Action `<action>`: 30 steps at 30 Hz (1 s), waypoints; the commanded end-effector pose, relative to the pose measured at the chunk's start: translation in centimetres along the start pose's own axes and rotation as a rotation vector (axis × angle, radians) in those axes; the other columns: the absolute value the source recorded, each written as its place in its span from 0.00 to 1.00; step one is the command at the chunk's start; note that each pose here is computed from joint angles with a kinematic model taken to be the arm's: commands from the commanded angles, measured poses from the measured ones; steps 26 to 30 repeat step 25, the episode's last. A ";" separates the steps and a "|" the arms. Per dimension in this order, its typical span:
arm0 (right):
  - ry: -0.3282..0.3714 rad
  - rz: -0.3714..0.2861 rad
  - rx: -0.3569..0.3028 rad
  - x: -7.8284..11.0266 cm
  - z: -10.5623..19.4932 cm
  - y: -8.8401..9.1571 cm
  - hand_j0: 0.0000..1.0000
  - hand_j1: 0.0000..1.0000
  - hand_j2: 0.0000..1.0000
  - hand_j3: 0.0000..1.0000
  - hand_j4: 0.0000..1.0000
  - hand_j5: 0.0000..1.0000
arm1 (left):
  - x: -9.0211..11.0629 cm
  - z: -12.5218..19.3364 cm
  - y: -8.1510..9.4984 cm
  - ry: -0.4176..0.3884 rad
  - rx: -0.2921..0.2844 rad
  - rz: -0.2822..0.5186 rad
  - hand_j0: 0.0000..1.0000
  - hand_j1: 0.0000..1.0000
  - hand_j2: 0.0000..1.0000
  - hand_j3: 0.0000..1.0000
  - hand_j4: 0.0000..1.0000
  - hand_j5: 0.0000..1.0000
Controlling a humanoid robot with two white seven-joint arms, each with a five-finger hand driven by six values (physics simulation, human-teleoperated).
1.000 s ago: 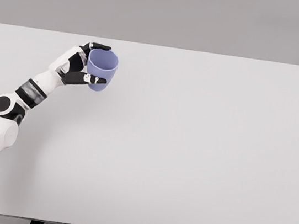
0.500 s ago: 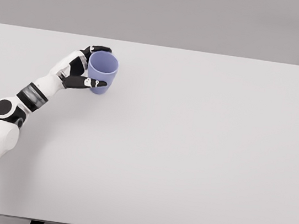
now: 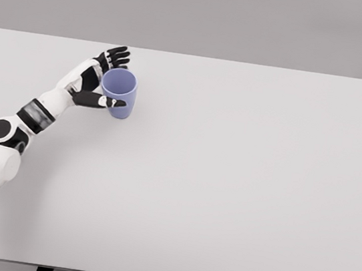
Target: Flip the cup with left arm and place it on the table
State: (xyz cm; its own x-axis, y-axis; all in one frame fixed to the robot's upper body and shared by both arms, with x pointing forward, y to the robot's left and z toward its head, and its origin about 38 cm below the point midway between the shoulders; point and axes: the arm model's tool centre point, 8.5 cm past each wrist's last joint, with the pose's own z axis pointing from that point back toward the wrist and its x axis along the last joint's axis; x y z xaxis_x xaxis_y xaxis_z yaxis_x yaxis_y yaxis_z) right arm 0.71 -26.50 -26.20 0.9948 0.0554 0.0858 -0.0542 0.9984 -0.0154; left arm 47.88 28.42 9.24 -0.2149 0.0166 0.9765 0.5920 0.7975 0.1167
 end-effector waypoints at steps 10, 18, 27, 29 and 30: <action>0.000 0.000 0.000 0.0 0.0 0.0 1.00 1.00 1.00 1.00 1.00 1.00 | 5.1 1.0 1.8 -0.089 -0.048 -0.103 1.00 1.00 1.00 1.00 1.00 1.00; 0.000 0.000 0.000 0.0 0.0 0.0 1.00 1.00 1.00 1.00 1.00 1.00 | 10.0 3.6 5.4 -0.081 -0.076 -0.260 1.00 1.00 1.00 1.00 1.00 1.00; 0.000 0.001 0.000 0.0 0.0 0.0 1.00 1.00 1.00 1.00 1.00 1.00 | 10.7 6.0 7.1 -0.072 -0.064 -0.334 1.00 1.00 1.00 1.00 1.00 1.00; 0.000 0.001 0.000 0.0 0.0 0.0 1.00 1.00 1.00 1.00 1.00 1.00 | 10.7 6.0 7.1 -0.072 -0.064 -0.334 1.00 1.00 1.00 1.00 1.00 1.00; 0.000 0.001 0.000 0.0 0.0 0.0 1.00 1.00 1.00 1.00 1.00 1.00 | 10.7 6.0 7.1 -0.072 -0.064 -0.334 1.00 1.00 1.00 1.00 1.00 1.00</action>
